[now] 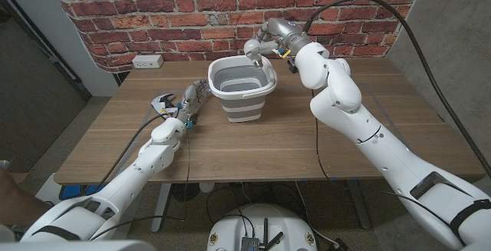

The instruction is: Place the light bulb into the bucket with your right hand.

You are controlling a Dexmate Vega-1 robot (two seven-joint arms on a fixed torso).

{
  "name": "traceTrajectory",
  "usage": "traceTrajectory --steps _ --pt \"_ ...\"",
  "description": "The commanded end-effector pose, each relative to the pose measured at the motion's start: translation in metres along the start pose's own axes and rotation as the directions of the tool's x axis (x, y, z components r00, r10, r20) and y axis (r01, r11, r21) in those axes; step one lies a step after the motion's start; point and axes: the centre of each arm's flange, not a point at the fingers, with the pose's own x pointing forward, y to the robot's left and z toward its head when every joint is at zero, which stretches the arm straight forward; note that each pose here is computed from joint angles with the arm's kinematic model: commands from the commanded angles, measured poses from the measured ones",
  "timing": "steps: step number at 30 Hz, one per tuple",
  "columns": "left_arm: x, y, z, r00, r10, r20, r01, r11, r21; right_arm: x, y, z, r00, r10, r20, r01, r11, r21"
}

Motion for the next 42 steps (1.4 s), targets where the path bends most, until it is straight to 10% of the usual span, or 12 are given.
traceTrajectory --steps 1,42 --pt "0.001 -0.006 -0.001 1.0 -0.006 0.002 0.006 1.0 -0.002 0.029 0.021 0.01 0.996 0.083 0.045 -0.082 0.996 -0.02" --pt "-0.012 -0.003 -0.001 1.0 0.022 0.021 -0.022 1.0 -0.003 0.059 0.097 0.011 0.963 0.266 0.051 -0.256 0.955 -0.149"
